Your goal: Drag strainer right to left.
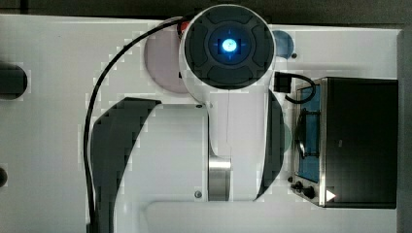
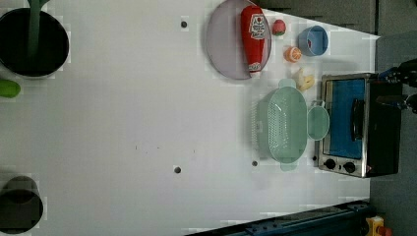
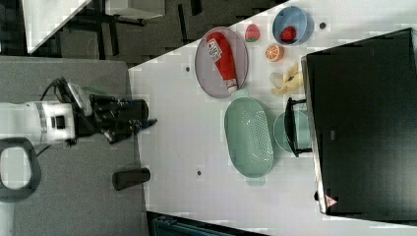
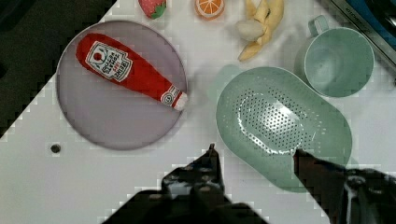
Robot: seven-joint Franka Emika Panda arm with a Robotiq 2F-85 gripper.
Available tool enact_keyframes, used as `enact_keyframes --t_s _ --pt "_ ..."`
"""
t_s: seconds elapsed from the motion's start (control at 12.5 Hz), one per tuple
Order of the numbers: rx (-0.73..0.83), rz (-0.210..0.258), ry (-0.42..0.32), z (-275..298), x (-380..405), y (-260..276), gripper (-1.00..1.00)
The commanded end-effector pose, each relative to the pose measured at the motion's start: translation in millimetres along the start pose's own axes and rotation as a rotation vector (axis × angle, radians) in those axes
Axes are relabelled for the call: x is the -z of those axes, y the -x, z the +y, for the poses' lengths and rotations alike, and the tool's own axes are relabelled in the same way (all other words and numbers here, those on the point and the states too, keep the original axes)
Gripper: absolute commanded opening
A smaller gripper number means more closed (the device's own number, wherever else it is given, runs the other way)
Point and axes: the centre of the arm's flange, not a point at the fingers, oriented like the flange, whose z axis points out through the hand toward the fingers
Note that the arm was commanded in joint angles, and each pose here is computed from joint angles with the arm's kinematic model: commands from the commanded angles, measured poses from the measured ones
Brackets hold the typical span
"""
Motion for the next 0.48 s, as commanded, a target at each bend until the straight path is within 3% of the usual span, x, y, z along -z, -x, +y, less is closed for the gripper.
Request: enact_keyframes --t_s 0.08,0.24,0.48 --pt "-0.087 0.004 -0.003 146.4 81.0 83.9 0.59" --pt "-0.087 0.002 0.0 145.7 79.9 83.8 0.99" --pt "-0.078 -0.01 0.018 136.1 62.0 80.7 1.0"
